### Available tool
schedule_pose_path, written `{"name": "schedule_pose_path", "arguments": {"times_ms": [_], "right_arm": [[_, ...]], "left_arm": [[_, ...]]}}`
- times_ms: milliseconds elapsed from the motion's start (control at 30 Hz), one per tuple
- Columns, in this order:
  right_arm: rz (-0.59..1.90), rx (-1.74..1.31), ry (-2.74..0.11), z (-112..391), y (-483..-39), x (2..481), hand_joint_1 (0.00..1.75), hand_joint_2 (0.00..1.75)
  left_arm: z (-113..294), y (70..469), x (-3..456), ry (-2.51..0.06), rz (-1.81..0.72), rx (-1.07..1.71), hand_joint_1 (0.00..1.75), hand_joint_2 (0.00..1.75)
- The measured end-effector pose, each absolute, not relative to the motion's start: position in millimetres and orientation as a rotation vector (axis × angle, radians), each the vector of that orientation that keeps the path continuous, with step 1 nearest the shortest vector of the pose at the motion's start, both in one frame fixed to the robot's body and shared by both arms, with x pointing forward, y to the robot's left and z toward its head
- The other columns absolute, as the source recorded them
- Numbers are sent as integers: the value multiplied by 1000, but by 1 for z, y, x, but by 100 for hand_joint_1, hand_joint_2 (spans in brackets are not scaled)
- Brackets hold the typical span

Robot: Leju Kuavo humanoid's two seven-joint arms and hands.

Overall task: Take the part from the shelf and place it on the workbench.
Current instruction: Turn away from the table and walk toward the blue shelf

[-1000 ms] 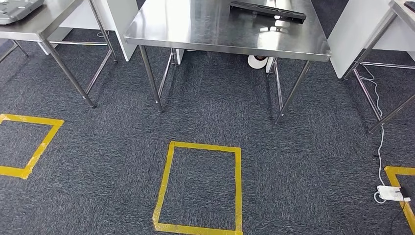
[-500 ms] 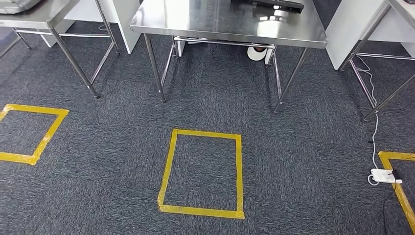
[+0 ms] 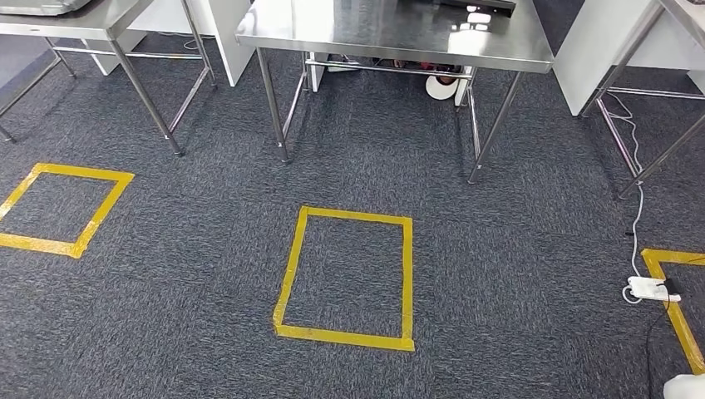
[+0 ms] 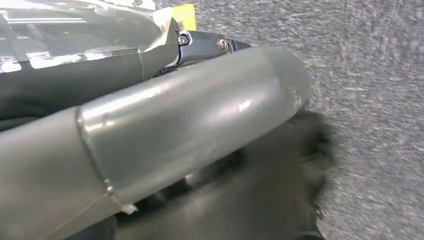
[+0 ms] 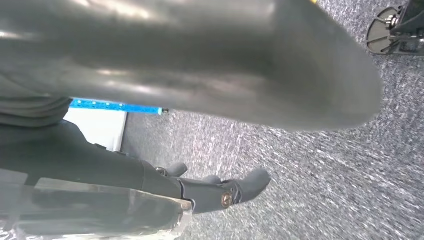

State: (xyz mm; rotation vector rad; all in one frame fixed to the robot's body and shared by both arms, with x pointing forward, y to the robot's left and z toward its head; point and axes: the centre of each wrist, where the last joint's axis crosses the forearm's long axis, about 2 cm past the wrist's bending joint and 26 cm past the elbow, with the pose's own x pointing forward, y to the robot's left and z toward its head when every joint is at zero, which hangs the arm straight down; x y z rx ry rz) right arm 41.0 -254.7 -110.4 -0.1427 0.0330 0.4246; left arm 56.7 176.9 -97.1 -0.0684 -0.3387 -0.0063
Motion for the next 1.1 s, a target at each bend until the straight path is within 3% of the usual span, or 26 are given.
{"name": "schedule_pose_path", "arguments": {"times_ms": [1100], "right_arm": [[419,-132,33,-111,-256,41,0,0]], "left_arm": [[-98,180,52,-362,-37,-57,0,0]]}}
